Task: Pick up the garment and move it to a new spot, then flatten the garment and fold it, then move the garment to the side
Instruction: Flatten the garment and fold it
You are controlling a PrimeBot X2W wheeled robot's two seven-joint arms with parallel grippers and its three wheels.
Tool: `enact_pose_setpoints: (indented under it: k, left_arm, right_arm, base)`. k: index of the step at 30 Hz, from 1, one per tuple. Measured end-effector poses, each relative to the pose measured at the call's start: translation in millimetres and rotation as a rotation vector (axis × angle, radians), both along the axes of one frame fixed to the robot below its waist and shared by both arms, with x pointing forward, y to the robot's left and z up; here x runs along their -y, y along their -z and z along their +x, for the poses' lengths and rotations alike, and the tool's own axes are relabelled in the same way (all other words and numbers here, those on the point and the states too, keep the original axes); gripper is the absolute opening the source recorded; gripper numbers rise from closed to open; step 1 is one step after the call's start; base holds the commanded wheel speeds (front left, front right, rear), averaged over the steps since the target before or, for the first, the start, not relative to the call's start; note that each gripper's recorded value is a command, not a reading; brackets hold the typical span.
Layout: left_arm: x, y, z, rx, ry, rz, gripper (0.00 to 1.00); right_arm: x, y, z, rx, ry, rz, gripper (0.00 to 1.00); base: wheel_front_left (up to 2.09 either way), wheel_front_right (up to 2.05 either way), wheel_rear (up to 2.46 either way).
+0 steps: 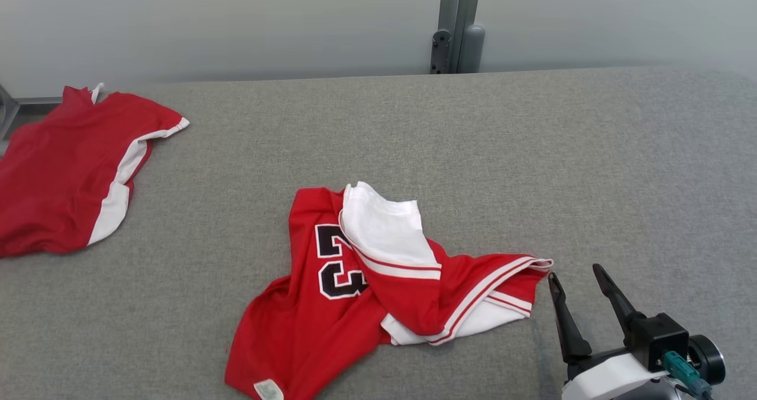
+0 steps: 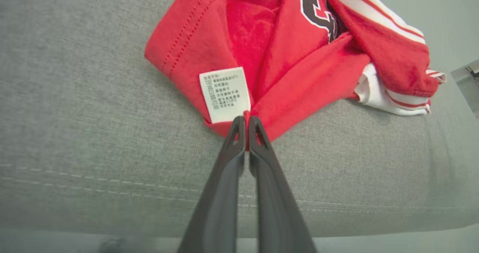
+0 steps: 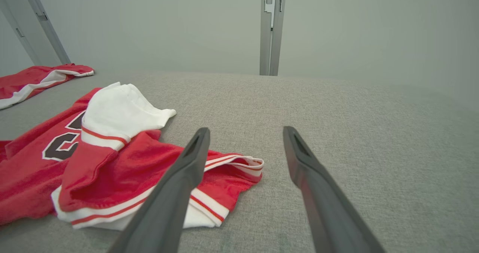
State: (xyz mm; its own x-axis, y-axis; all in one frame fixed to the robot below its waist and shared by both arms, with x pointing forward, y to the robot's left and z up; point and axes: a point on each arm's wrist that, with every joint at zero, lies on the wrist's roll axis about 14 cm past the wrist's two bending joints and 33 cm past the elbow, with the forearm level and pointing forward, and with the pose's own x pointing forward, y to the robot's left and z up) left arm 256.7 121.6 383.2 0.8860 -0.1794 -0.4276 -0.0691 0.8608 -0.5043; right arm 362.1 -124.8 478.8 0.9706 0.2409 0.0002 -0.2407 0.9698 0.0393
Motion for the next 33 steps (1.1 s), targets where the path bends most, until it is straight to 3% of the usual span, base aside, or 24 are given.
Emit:
enact_pose_setpoints:
  k: [1,2,3,7,10,14,17,22,32,33]
  left_arm:
    - [5,5,-5,-0.037,0.029,-0.016,0.48]
    - [9,10,-11,-0.072,0.055,-0.026,0.92]
    - [12,15,-17,-0.111,0.075,-0.032,1.00]
    - [1,11,-12,-0.136,0.071,0.003,1.00]
    - [-10,-13,8,-0.068,0.075,0.054,1.00]
    - [4,-69,49,0.099,0.136,0.058,1.00]
    - [26,-82,74,0.130,0.241,0.089,1.00]
    - [69,-69,112,0.052,0.356,0.064,1.00]
    - [93,-10,143,-0.148,0.446,0.075,1.00]
    - [96,-6,143,-0.159,0.460,0.077,0.69]
  right_arm:
    - [1,0,-1,0.000,0.004,0.001,1.00]
    - [2,0,-2,-0.001,0.008,0.001,1.00]
    - [4,0,-3,-0.002,0.012,0.001,1.00]
    - [9,0,-6,-0.001,0.032,0.004,1.00]
    - [14,-1,-9,0.002,0.049,0.004,1.00]
    - [23,-2,-11,0.005,0.078,0.005,1.00]
    - [26,-4,-9,0.010,0.092,0.008,1.00]
    - [37,-4,-4,0.008,0.128,0.009,1.00]
    - [71,3,-10,-0.022,0.241,0.019,1.00]
    - [73,4,-11,-0.024,0.248,0.018,1.00]
  base:
    - [0.00,0.00,0.00]
    - [0.00,0.00,0.00]
    - [0.00,0.00,0.00]
    - [0.00,0.00,0.00]
    - [0.00,0.00,0.00]
    - [0.00,0.00,0.00]
    - [0.00,0.00,0.00]
    - [0.00,0.00,0.00]
    - [0.00,0.00,0.00]
    - [0.00,0.00,0.00]
